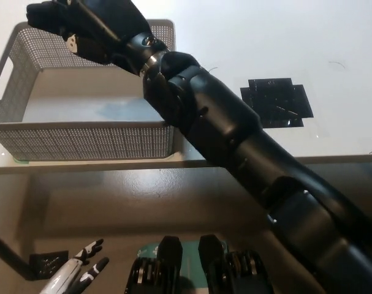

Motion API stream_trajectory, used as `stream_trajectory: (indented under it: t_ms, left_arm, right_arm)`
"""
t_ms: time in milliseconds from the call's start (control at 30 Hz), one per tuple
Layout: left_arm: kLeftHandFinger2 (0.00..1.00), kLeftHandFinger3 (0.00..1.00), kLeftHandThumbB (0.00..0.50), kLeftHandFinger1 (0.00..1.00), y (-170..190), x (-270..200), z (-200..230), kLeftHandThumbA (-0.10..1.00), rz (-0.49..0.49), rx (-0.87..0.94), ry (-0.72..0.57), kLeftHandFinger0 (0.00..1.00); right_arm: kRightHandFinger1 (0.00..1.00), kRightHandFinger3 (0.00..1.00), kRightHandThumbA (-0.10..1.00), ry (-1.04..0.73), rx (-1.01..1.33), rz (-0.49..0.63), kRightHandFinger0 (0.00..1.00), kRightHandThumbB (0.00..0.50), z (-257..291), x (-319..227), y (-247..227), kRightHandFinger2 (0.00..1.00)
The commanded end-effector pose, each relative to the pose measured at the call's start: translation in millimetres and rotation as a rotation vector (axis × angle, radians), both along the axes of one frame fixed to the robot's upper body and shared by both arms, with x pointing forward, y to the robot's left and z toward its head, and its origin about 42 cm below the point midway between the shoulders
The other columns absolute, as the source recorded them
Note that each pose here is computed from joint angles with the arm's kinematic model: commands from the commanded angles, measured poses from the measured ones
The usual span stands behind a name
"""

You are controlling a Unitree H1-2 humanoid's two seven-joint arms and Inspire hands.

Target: Use the right hand to pick up the pencil case on the right hand side and put it into a grey container on the left side

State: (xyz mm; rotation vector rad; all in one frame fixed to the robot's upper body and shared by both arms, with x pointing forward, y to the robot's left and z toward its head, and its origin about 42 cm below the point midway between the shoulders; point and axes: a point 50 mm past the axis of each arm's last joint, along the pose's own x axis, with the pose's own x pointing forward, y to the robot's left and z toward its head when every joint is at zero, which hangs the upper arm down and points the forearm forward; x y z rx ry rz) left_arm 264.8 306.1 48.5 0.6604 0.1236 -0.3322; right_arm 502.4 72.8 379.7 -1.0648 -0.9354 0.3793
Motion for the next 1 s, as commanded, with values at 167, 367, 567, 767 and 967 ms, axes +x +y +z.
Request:
stream_trajectory:
  t_ms: [167, 367, 567, 767, 967]
  left_arm:
    - [1.0, 1.0, 0.237, 0.98, -6, 13, 8, 1.0, -0.045, 0.042, -0.028, 0.99]
    - [1.0, 1.0, 0.249, 0.99, -12, 21, 14, 1.0, -0.083, 0.058, -0.025, 0.99]
    - [1.0, 1.0, 0.209, 0.99, -17, 29, 18, 0.97, -0.103, 0.058, -0.016, 0.99]
    - [1.0, 1.0, 0.206, 0.99, -19, 31, 20, 0.97, -0.115, 0.076, -0.021, 0.97]
    - [1.0, 1.0, 0.221, 0.98, -17, 31, 18, 1.0, -0.13, 0.095, -0.032, 0.95]
  right_arm:
    - [0.04, 0.31, -0.1, -0.061, 0.039, 0.029, 0.0, 0.199, 27, -1, 24, 0.46]
    - [1.0, 1.0, 0.94, 0.19, -0.116, 0.009, 1.0, 0.41, 16, 17, 9, 1.0]
    - [1.0, 1.0, 1.0, 0.261, -0.146, -0.004, 1.0, 0.482, 10, 23, -9, 1.0]
    - [1.0, 1.0, 1.0, 0.284, -0.143, -0.001, 1.0, 0.499, 8, 25, -21, 1.0]
    - [1.0, 1.0, 1.0, 0.296, -0.108, 0.001, 1.0, 0.469, 10, 26, -33, 1.0]
